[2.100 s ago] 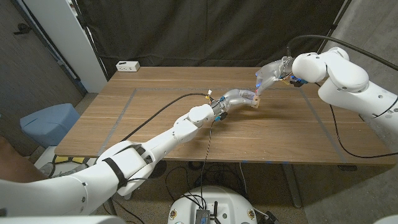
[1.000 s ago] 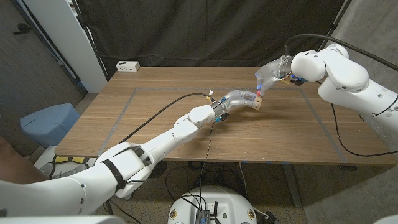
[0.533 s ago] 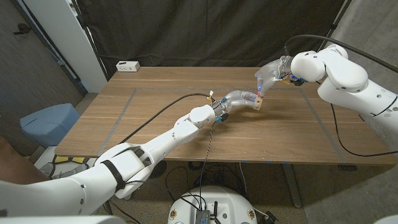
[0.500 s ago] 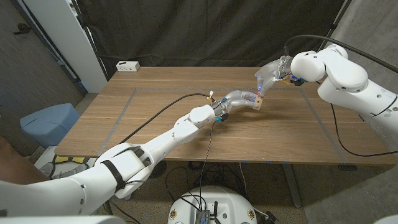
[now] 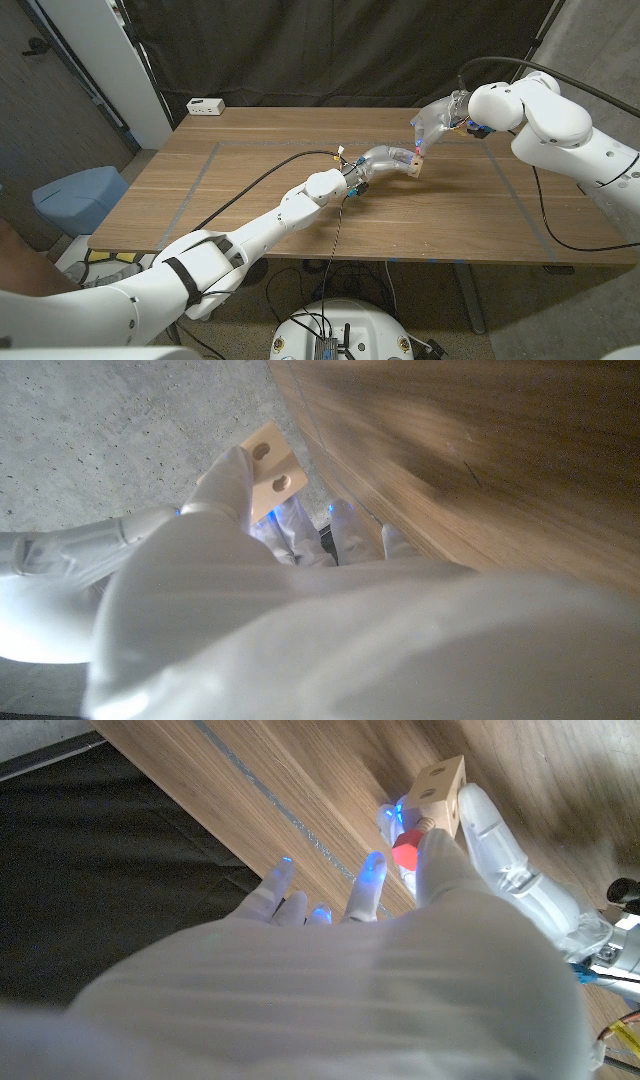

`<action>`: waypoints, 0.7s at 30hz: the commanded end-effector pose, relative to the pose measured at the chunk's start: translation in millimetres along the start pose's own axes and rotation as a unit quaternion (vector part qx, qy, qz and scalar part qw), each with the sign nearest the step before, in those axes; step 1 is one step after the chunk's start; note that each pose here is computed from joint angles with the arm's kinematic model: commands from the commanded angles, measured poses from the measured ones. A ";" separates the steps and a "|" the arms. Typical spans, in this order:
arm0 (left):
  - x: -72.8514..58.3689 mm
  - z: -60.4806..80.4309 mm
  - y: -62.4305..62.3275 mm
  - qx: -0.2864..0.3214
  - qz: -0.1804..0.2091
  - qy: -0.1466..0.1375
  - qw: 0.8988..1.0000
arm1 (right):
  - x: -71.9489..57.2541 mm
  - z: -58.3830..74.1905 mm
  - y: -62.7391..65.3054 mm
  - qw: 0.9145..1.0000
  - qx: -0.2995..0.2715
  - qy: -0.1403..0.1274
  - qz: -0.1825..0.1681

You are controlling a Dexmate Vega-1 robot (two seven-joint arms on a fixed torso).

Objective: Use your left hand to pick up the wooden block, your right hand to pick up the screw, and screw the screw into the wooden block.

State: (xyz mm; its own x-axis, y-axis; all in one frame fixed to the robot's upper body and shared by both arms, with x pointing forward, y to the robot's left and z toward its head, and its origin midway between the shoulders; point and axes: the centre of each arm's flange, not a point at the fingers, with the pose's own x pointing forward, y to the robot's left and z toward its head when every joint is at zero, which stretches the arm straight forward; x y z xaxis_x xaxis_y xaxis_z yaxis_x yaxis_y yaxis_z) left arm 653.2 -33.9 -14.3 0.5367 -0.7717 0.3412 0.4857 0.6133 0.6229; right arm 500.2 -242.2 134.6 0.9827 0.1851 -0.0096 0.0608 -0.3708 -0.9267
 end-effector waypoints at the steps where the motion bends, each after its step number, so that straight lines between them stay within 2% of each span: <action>1: 3.4 0.4 -0.7 0.001 -0.001 0.000 1.000 | -1.7 -3.1 -1.6 1.000 0.015 -0.002 0.016; 21: 6.0 1.1 -1.4 0.003 -0.003 0.000 1.000 | 0.7 -7.6 -3.0 0.999 0.023 0.006 0.040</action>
State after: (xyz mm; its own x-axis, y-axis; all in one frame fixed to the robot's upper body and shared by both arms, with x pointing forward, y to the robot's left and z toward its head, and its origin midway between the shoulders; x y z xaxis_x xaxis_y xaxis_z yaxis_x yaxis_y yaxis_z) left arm 655.2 -37.6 -12.9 0.5379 -0.7722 0.3381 0.4848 0.6115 0.6253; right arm 500.4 -246.4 139.6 0.9850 0.1621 -0.0594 0.0004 -0.3461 -0.9382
